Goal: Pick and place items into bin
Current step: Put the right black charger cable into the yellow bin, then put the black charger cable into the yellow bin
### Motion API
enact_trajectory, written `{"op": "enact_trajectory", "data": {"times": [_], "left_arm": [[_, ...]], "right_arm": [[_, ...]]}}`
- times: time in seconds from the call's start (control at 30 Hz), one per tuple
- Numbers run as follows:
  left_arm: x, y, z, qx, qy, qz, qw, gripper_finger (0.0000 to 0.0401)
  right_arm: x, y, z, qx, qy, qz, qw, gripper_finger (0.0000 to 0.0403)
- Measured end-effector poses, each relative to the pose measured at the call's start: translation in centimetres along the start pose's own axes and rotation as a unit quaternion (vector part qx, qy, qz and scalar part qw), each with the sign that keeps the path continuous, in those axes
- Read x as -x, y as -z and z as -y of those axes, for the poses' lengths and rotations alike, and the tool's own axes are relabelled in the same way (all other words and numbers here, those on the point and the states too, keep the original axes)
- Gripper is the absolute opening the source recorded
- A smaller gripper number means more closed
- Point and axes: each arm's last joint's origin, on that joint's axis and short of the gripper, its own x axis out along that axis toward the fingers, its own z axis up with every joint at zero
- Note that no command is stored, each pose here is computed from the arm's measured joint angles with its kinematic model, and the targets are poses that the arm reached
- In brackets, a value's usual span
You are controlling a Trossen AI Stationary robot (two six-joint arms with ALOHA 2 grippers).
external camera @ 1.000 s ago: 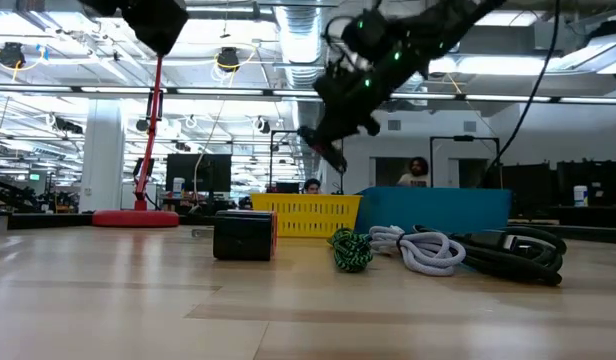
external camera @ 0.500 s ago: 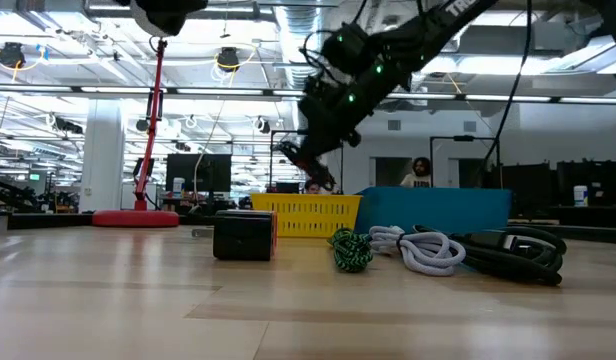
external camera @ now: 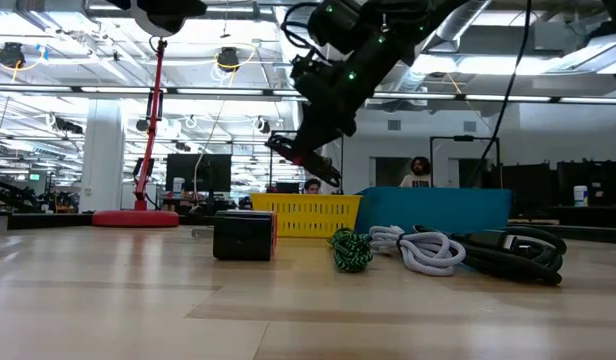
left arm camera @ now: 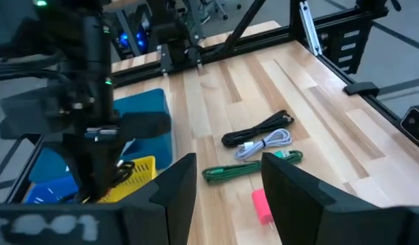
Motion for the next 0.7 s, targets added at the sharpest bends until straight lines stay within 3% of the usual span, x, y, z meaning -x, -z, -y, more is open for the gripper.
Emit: {"op": "enact_trajectory", "data": {"times": [0.2, 0.4, 0.7], "left_arm": [[0.0, 0.1, 0.0, 0.002, 0.0, -0.004, 1.0, 0.0155], [0.0, 0.2, 0.0, 0.018, 0.001, -0.013, 1.0, 0.0155], [0.0, 0.7, 0.1, 0.05, 0.004, -0.037, 0.998, 0.0155]], "right_arm": [[0.2, 0.1, -1.2, 0.015, 0.051, -0.007, 0.999, 0.0138], [0.3, 0.4, -1.9, 0.02, 0.055, -0.023, 0.998, 0.0199], [1.2, 1.9, -4.3, -0.047, 0.043, -0.098, 0.993, 0.0215]]}}
